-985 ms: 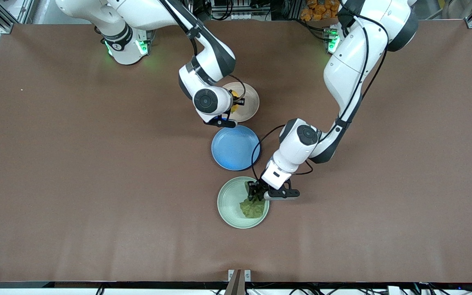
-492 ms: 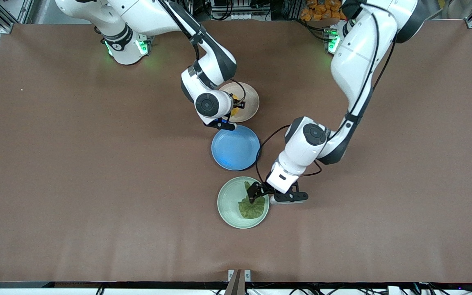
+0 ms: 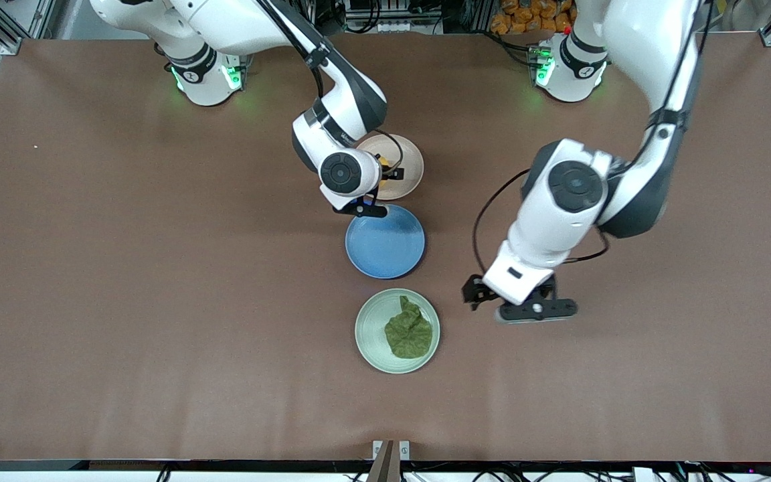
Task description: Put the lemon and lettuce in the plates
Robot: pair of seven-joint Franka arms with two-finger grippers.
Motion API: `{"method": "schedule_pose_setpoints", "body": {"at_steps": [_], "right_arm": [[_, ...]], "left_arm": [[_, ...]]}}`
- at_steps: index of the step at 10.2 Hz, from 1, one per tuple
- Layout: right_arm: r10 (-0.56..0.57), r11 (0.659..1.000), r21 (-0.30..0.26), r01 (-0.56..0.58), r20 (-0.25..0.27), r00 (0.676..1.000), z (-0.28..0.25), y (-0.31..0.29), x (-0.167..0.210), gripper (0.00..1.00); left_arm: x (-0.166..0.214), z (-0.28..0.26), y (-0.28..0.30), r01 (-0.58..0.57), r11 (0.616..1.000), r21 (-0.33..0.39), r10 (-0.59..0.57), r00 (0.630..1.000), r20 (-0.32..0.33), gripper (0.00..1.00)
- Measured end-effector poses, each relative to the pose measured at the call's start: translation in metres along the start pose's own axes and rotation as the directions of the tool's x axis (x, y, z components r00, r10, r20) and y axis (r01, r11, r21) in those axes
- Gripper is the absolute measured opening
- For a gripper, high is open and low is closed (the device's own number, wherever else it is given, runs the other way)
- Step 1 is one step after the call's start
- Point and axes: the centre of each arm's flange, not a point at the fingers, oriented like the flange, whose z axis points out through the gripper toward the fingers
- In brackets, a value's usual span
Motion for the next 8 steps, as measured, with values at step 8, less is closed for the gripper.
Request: {"method": "schedule_pose_setpoints", "body": {"at_steps": [8], "right_arm": [[-0.069,0.996,-0.073,0.049,-0.321,0.944,-0.232,0.173,0.079,1.0]], "left_arm": [[-0.016,-0.179,-0.146,-0.036,0.99,0.14,0.013,0.987,0.159,1.0]]}}
